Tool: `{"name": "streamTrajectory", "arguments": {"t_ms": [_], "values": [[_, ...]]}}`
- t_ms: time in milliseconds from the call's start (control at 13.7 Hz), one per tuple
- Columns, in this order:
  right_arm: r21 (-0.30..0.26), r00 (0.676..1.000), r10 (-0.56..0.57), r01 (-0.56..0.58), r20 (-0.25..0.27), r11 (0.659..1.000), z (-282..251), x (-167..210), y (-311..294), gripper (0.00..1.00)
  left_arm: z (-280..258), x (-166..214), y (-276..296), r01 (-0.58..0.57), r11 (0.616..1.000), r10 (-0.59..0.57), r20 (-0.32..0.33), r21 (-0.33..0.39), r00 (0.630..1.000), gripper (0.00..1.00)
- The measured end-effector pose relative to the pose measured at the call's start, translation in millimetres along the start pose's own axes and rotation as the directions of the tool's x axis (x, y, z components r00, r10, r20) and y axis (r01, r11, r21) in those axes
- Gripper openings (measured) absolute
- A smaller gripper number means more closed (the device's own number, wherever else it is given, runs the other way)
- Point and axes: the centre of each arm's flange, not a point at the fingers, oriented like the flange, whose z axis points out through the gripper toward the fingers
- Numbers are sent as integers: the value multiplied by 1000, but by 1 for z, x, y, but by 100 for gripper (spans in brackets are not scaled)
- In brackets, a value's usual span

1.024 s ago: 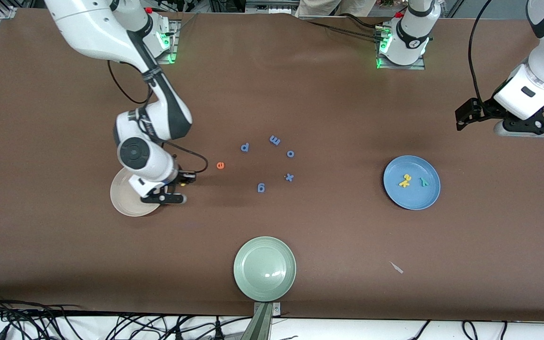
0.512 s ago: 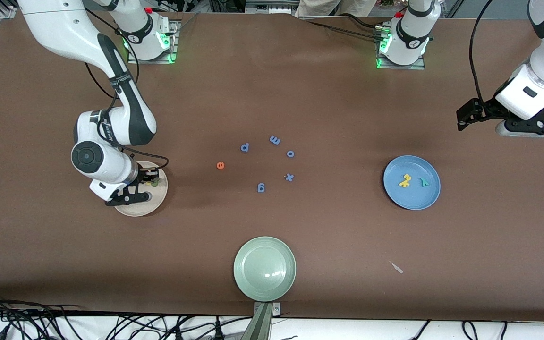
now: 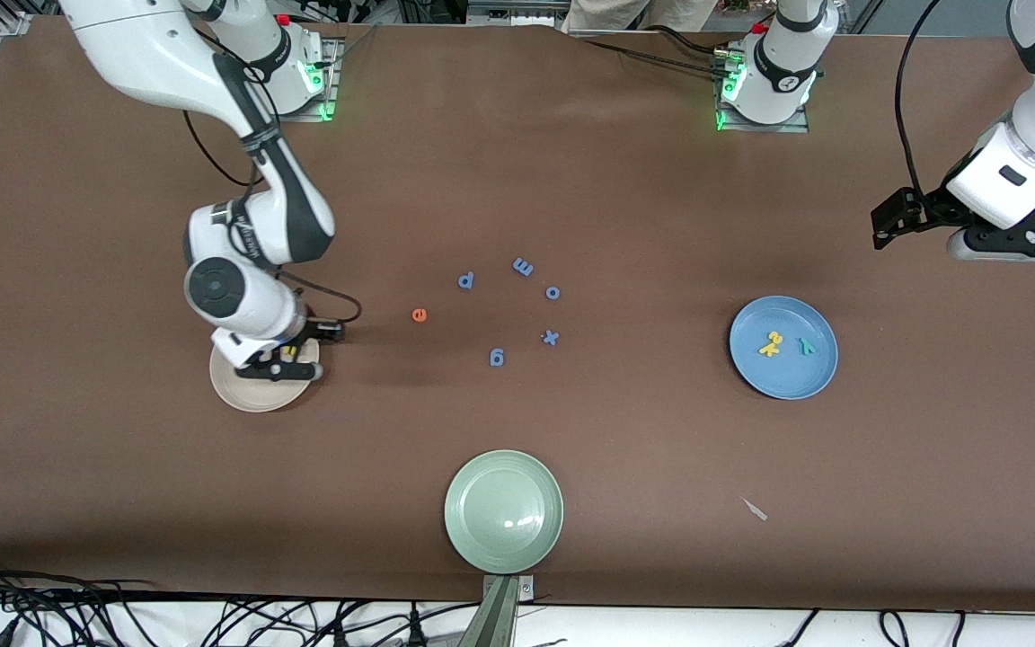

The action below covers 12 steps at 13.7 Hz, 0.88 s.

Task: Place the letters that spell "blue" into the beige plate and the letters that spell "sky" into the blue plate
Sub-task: 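Reach the right gripper to the orange e and grasp it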

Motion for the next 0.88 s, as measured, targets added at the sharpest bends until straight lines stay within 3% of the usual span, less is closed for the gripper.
{"name": "streamTrajectory", "arguments": {"t_ms": [439, 878], "values": [[43, 986, 162, -161, -35, 986, 31, -41, -104, 63, 0, 0, 0, 0, 1000, 0, 1, 0, 1000, 100], [51, 983, 182, -180, -30, 982, 49, -60, -128, 63, 0, 0, 0, 0, 1000, 0, 1, 0, 1000, 100]]}}
